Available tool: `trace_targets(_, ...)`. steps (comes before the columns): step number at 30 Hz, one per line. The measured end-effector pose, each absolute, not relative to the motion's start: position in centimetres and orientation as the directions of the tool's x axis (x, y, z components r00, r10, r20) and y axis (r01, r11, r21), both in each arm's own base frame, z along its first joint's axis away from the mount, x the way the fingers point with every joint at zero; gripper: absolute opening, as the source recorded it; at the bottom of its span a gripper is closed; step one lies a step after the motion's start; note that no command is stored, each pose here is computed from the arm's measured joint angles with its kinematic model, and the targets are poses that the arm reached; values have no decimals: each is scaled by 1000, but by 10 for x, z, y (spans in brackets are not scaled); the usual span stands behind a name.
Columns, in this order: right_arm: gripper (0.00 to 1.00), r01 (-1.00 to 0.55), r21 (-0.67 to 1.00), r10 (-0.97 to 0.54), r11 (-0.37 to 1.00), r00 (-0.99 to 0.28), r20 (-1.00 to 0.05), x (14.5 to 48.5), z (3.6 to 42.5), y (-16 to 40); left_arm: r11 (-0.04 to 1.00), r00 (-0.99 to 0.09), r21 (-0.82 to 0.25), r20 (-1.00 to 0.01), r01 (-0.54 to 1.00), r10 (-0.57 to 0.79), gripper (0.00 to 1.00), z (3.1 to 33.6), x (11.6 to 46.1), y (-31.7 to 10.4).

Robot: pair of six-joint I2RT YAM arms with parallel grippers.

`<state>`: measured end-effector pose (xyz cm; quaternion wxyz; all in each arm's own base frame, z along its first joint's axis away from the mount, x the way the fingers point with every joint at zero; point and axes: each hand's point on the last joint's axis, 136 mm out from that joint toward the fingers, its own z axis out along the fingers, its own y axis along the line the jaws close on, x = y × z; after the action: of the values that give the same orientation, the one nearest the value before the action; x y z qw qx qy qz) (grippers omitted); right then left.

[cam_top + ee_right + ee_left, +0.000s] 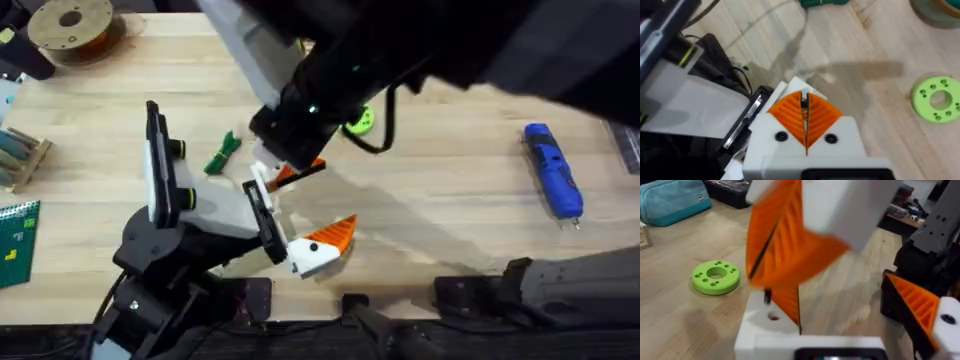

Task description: Pick up the gripper from the table and insert it into the empty holder that is missing its gripper. Then pick up a screw, insert it into the mounting hole, and use the screwdriver to tighten it. Finally, clean up the table by picking up the vegetable and placing it into the bucket.

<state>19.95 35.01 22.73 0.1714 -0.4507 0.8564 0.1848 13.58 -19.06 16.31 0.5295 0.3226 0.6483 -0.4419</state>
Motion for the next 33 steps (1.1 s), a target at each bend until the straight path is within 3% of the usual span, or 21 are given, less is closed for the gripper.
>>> trace_targets(9, 7, -838, 158, -644, 522, -509, -571, 199, 277, 338, 401, -229, -229, -972, 887, -49, 987, 163, 136, -191)
trace_targets(33, 7, -823, 235, -680, 517, -562, -470, 193, 239, 346, 399, -229, -229, -972, 888, -48, 987, 163, 135, -191)
